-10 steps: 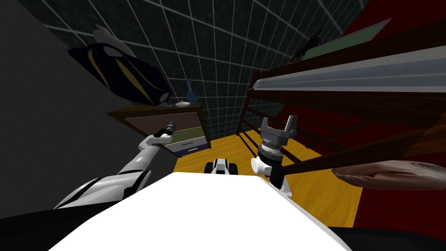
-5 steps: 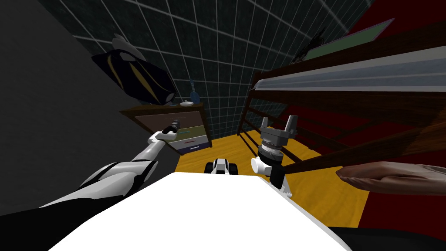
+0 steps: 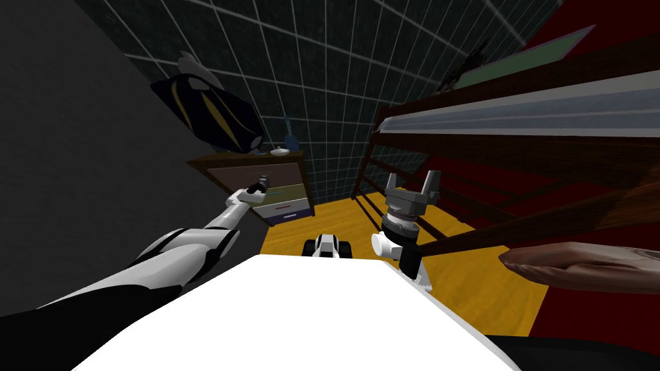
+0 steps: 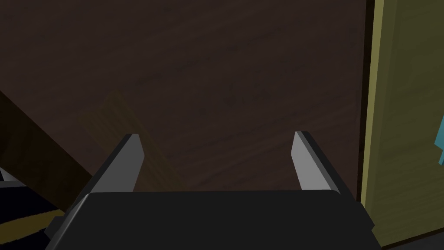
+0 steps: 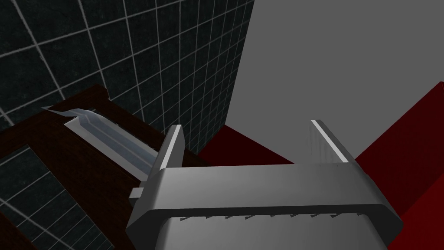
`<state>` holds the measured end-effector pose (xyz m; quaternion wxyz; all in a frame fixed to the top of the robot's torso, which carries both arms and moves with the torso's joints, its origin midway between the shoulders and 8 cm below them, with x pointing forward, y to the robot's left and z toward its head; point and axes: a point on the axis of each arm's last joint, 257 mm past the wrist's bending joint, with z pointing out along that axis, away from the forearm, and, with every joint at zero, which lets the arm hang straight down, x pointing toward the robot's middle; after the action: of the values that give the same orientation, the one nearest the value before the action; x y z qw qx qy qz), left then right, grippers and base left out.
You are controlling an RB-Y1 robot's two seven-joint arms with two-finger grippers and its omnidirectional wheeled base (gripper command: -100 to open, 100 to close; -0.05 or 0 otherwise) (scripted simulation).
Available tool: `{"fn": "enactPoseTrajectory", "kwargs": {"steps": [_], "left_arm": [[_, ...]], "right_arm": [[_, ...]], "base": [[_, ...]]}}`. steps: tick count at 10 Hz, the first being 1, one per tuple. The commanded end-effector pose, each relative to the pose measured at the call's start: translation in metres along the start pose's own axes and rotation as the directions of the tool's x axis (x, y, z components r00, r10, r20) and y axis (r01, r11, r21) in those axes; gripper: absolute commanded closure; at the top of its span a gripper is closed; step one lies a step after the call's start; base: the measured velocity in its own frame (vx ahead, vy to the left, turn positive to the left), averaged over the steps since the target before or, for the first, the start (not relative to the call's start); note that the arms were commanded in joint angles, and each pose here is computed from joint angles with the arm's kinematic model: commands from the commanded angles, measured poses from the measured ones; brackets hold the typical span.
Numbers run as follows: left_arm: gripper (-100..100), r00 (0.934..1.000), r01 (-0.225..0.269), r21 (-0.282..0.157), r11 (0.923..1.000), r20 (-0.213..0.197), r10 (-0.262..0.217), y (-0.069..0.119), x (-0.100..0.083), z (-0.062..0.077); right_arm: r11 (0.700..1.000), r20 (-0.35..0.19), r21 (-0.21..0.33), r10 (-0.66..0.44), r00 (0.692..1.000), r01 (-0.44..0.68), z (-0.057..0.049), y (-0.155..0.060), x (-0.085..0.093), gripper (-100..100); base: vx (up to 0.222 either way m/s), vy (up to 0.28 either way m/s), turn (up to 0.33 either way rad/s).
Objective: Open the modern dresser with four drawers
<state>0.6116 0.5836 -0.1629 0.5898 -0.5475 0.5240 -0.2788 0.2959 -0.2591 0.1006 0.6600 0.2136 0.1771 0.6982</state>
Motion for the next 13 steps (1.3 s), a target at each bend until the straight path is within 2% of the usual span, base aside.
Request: {"fn": "enactPoseTrajectory", "kwargs": {"steps": [1,2,3,4,5,6,7,8,9,11,12,13], "left_arm": [[-100,0.9996,-0.028,0.013,0.9995,-0.006,0.028,-0.015,0.009,0.012],[-100,0.9998,-0.02,0.008,0.9998,0.004,0.02,-0.017,0.005,0.016],[-100,0.9999,-0.014,0.03,0.9995,0.002,0.014,-0.033,0.008,0.019],[-100,0.9999,-0.014,0.03,0.9995,0.002,0.014,-0.033,0.008,0.019],[-100,0.9984,-0.055,0.015,0.9984,-0.014,0.055,-0.025,0.016,0.024],[-100,0.9975,-0.069,0.001,0.9976,-0.01,0.069,-0.024,0.016,0.028],[-100,0.9979,-0.064,0.01,0.9979,-0.005,0.065,-0.035,0.015,0.031],[-100,0.9979,-0.064,0.014,0.9978,-0.006,0.064,-0.037,0.016,0.031],[-100,0.9984,-0.056,0.038,0.9977,-0.006,0.057,-0.055,0.018,0.034],[-100,0.9985,-0.055,0.044,0.9976,-0.006,0.055,-0.06,0.019,0.035],[-100,0.9946,-0.101,0.033,0.9944,-0.022,0.101,-0.053,0.025,0.037],[-100,0.992,-0.123,0.026,0.9921,-0.026,0.123,-0.052,0.027,0.039]], "right_arm": [[1.0,0.0,0.0,0.0,1.0,0.0,0.0,0.0,0.0,0],[1.0,0.0,0.0,0.0,1.0,0.0,0.0,0.0,0.0,0],[1.0,0.0,0.0,0.0,1.0,0.0,0.0,0.0,0.0,0],[1.0,0.0,0.0,0.0,1.0,0.0,0.0,0.0,0.0,0],[1.0,0.0,0.0,0.0,1.0,0.0,0.0,0.0,0.0,0],[1.0,0.0,0.0,0.0,1.0,0.0,0.0,0.0,0.0,0],[1.0,0.0,0.0,0.0,1.0,0.0,0.0,0.0,0.0,0],[1.0,0.0,0.0,0.0,1.0,0.0,0.0,0.0,0.0,0],[1.0,0.0,0.0,0.0,1.0,0.0,0.0,0.0,0.0,0],[1.0,0.0,0.0,0.0,1.0,0.0,0.0,0.0,0.0,0],[1.0,0.0,0.0,0.0,1.0,0.0,0.0,0.0,0.0,0],[1.0,0.0,0.0,0.0,1.0,0.0,0.0,0.0,0.0,0]], "base": [[-0.042,0.018,-0.018],[-0.022,-0.009,-0.008],[-0.016,-0.021,0.015],[-0.006,-0.011,0.016],[-0.056,0.02,0.079],[-0.065,0.027,0.027],[-0.039,0.008,-0.013],[-0.018,-0.004,0.001],[-0.009,-0.007,0.022],[-0.008,-0.006,0.008],[-0.059,0.022,0.074],[-0.059,0.031,0.036]]}}
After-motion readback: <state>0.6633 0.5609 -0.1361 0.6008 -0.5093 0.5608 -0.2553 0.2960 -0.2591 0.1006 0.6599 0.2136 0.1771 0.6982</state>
